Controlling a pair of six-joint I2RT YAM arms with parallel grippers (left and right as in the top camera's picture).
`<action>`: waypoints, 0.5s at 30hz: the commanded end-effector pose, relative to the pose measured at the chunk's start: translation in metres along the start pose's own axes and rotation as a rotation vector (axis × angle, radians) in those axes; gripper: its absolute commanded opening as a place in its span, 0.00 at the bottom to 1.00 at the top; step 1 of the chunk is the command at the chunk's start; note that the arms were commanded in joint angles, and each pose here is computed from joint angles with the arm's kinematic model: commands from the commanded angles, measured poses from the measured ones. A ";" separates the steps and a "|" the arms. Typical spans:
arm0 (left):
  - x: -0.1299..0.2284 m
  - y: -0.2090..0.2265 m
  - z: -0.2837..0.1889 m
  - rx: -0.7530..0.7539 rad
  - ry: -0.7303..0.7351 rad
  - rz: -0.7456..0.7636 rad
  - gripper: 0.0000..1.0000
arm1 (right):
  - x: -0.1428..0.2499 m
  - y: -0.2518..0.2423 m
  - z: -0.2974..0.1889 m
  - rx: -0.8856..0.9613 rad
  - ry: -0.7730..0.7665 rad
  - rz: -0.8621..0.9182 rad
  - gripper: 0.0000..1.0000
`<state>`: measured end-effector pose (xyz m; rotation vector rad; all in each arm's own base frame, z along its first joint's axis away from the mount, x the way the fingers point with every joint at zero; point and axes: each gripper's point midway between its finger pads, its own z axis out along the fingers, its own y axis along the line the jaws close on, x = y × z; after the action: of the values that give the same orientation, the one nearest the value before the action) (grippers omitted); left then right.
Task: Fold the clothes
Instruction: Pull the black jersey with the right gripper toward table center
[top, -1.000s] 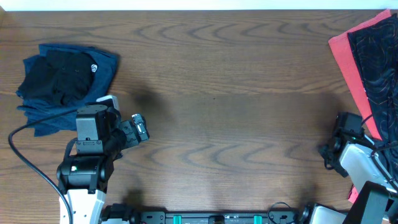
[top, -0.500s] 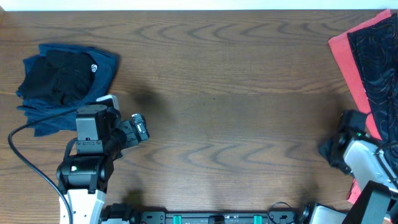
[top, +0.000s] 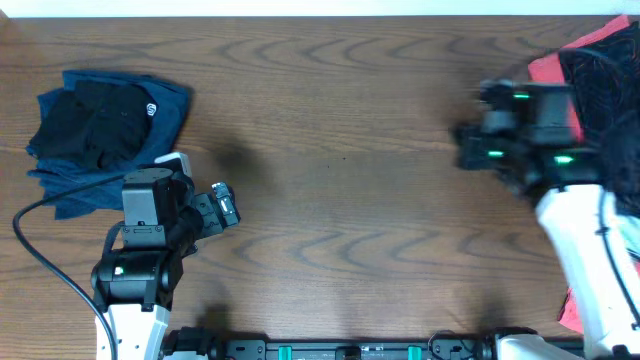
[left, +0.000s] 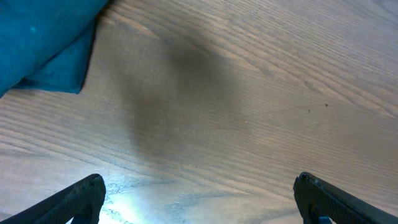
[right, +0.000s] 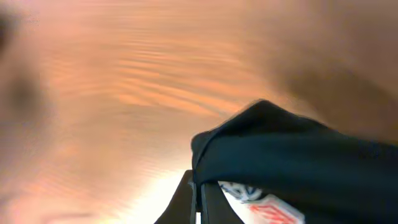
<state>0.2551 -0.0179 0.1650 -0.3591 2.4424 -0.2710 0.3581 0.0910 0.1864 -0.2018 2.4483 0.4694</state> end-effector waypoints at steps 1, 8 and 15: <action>-0.005 -0.003 -0.004 0.015 -0.012 0.000 0.98 | 0.000 0.075 0.011 -0.173 -0.004 -0.183 0.01; -0.005 -0.003 -0.004 0.015 -0.011 0.000 0.98 | 0.013 0.125 0.062 -0.142 0.015 -0.243 0.01; -0.005 -0.003 -0.004 0.015 -0.011 0.000 0.98 | 0.028 0.176 0.122 -0.238 -0.001 -0.314 0.01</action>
<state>0.2551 -0.0179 0.1651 -0.3590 2.4420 -0.2711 0.3598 0.2736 0.1310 -0.6550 2.3343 0.5695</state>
